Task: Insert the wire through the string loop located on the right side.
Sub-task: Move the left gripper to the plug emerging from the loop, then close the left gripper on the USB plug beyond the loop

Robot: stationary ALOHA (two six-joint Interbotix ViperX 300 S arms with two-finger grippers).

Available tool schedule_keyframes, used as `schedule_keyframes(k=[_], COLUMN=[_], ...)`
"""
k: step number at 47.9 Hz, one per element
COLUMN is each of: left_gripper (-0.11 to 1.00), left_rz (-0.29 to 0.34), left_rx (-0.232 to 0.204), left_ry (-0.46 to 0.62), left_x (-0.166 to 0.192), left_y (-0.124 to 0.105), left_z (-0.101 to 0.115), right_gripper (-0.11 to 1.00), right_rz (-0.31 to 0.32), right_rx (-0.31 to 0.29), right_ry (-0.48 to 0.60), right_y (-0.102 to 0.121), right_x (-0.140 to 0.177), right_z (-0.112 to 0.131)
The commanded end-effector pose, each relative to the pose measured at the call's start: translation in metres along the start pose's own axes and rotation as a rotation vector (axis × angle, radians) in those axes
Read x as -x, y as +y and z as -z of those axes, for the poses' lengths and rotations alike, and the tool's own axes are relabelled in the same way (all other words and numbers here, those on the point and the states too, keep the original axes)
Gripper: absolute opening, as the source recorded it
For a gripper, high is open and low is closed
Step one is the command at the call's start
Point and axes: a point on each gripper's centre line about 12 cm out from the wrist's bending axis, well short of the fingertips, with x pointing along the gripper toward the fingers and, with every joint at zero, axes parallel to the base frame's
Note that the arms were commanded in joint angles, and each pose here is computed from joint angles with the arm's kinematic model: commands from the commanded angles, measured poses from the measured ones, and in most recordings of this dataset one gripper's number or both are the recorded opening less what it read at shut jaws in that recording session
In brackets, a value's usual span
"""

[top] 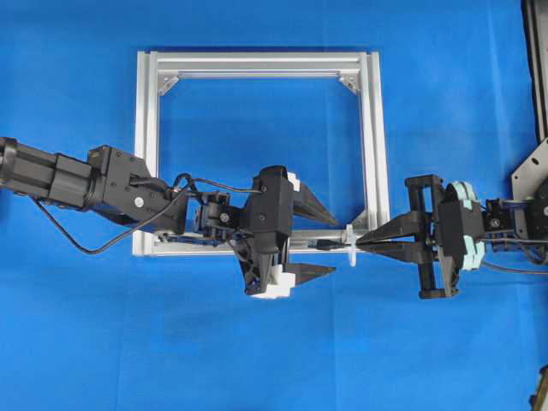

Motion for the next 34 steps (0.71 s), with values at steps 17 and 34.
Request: schedule_keyframes(k=[17,34], left_gripper=[0.92,0.91], left_rz=[-0.005,-0.006], left_rx=[0.001,0.002], left_ry=[0.003,-0.001], left_x=[-0.0055,-0.0068], left_y=[0.0026,0.0032], left_z=[0.0049,0.0038], right_gripper=[-0.02,-0.02], right_rz=[-0.003,-0.003], right_rx=[-0.005,-0.005], right_ry=[-0.026,-0.023], right_y=[0.0018,0.0018], right_x=[-0.0022,-0.0022], right_z=[-0.0073,-0.0069])
